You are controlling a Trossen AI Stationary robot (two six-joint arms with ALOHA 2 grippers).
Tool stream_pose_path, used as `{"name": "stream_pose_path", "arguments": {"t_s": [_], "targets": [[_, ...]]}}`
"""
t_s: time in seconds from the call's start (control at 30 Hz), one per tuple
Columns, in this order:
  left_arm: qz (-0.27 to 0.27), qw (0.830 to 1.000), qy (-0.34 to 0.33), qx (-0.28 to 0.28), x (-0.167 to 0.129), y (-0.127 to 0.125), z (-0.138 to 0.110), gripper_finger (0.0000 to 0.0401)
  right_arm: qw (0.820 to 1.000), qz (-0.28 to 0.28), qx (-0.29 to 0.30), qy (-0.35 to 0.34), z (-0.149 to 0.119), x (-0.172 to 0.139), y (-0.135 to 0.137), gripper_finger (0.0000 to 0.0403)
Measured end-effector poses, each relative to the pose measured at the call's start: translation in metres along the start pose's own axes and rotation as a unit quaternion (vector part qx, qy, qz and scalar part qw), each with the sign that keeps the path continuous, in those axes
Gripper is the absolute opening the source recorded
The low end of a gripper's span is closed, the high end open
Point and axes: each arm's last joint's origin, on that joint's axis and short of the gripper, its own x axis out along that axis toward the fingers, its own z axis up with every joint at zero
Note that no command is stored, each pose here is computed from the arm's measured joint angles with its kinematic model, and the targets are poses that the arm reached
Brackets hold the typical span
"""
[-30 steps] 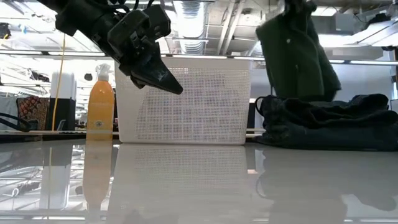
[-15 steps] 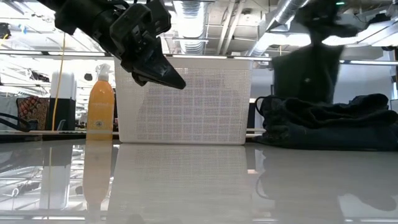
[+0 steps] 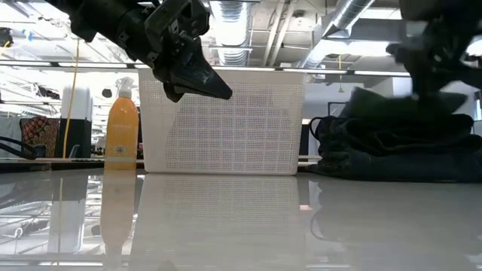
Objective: Fold laundry
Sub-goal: Stack the green polo on top of the black shorts
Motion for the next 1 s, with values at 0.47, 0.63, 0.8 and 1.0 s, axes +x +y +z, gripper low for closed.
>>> {"name": "stream_pose_path", "arguments": {"t_s": [0.47,0.63,0.8,1.0], "targets": [[-0.015,1.000,0.015,0.003,0.000,-0.001,-0.002,0.0000,0.998,0.060,-0.006,0.029,0.017,-0.028,-0.003,0.0233],[-0.013,1.000,0.022,0.014,0.000,-0.001,-0.004,0.0000,0.979,0.120,0.157,-0.054,0.012,-0.067,-0.029,0.0267],[-0.011,1.000,0.017,0.024,0.000,0.001,-0.002,0.0000,0.910,-0.035,0.398,-0.108,-0.007,-0.073,-0.060,0.0257],[-0.014,1.000,0.013,0.015,0.000,-0.001,-0.002,0.0000,0.868,-0.059,0.491,-0.052,-0.010,-0.028,-0.056,0.0143]]}}
